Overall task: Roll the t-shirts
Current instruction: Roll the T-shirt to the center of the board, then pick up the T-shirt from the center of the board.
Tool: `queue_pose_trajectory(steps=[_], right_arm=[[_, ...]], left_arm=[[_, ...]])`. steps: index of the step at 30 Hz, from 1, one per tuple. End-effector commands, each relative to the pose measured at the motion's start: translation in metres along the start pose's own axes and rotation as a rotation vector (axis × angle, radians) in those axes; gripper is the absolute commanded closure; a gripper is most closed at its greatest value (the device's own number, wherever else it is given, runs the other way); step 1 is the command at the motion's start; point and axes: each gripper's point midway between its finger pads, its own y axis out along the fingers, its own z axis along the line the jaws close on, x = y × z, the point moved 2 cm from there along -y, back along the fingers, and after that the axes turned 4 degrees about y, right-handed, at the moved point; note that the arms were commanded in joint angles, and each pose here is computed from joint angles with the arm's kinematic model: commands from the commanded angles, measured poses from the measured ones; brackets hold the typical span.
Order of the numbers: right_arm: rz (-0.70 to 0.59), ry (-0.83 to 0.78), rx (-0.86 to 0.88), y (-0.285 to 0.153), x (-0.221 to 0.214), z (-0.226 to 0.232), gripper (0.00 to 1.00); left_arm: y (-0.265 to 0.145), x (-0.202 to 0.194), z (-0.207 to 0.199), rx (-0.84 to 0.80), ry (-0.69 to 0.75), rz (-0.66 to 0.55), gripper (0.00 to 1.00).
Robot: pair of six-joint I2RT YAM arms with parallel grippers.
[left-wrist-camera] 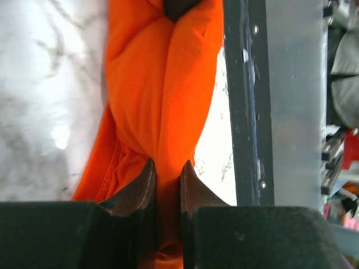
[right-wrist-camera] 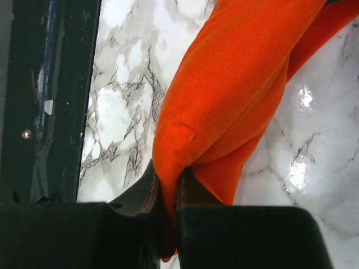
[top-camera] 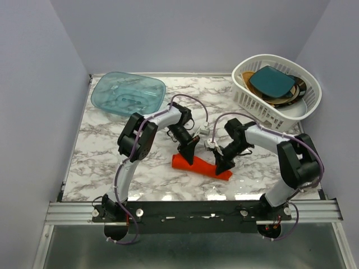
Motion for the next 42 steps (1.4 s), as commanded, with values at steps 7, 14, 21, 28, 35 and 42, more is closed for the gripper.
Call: queue_pose_trajectory(steps=[7,14,21,28,35,42], right_arm=[[0.016,0.505,0.386,-0.032,-0.017,0.036,0.94],[0.052,0.579,0.399,-0.034,-0.035,0.024,0.94],[0.095,0.703,0.385,-0.036,-0.039,0.000,0.92],[0.112,0.806,0.387,-0.033,-0.045,-0.018,0.92],[0.054,0.921,0.433,-0.021,-0.043,-0.022,0.93],[0.018,1.010,0.477,-0.010,-0.042,-0.022,0.93]], left_arm=[[-0.059,0.017,0.014,-0.044,-0.402,-0.203,0.75],[-0.077,0.035,0.015,0.017,-0.342,-0.221,0.58],[-0.133,0.080,0.030,0.409,-0.118,-0.207,0.49],[-0.181,0.113,-0.015,0.832,0.372,-0.056,0.35],[-0.103,0.046,-0.041,0.860,0.679,0.123,0.28],[-0.045,0.045,-0.047,1.044,1.036,0.036,0.26]])
